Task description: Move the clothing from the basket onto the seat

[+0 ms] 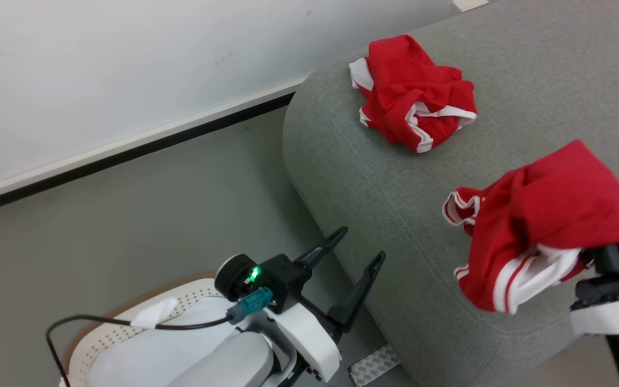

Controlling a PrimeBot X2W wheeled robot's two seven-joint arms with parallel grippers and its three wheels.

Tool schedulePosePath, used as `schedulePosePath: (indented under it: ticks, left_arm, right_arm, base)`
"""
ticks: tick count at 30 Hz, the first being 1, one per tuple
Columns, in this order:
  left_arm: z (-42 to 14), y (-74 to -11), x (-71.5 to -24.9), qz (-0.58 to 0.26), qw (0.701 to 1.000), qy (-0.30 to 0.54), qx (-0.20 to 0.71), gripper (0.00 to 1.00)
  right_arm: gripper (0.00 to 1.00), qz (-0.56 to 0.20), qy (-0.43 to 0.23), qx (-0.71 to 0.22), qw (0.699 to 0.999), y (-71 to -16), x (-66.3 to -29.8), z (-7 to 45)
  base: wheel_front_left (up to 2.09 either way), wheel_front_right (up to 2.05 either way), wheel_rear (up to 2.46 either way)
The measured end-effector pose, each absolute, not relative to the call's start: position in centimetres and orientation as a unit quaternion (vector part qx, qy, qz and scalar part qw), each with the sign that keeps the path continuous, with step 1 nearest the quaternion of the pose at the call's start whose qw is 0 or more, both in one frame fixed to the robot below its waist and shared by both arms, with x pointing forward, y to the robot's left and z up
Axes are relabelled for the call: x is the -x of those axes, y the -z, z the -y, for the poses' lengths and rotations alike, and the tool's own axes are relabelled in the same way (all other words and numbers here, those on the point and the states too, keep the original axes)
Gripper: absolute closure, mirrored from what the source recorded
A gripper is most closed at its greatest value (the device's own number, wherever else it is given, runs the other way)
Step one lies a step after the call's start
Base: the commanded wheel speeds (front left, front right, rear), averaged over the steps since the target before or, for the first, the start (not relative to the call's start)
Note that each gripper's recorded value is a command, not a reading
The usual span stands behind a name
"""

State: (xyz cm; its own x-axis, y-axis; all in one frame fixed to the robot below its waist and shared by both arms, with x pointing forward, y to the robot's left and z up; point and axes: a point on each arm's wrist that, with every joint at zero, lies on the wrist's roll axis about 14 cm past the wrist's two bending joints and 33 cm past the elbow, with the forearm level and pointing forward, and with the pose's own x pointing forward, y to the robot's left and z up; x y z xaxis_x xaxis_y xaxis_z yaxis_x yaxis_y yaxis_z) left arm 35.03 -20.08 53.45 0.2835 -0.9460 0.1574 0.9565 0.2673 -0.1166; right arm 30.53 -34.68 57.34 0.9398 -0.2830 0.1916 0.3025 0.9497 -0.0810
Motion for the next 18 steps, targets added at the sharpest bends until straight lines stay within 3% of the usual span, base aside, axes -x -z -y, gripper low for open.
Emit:
schedulePosePath:
  ticks: [10, 14, 18]
  left_arm:
    - [17.6, -50.4, -37.8, -0.009, 0.819, 0.566, 0.091, 0.00]
    - [16.0, -48.7, -39.5, -0.025, 0.832, 0.547, 0.086, 0.00]
    - [14.2, -47.8, -41.5, -0.026, 0.845, 0.528, 0.082, 0.00]
  right_arm:
    - [1.00, 0.066, 0.143, 0.071, 0.985, -58.1, -34.9, 38.7]
    - [1.00, 0.055, 0.145, 0.054, 0.986, -57.9, -37.8, 40.2]
    - [1.00, 0.030, 0.147, 0.094, 0.984, -58.5, -41.2, 42.7]
  base:
    - [0.00, 0.00, 0.00]
    - [0.00, 0.00, 0.00]
    - [0.00, 0.00, 0.00]
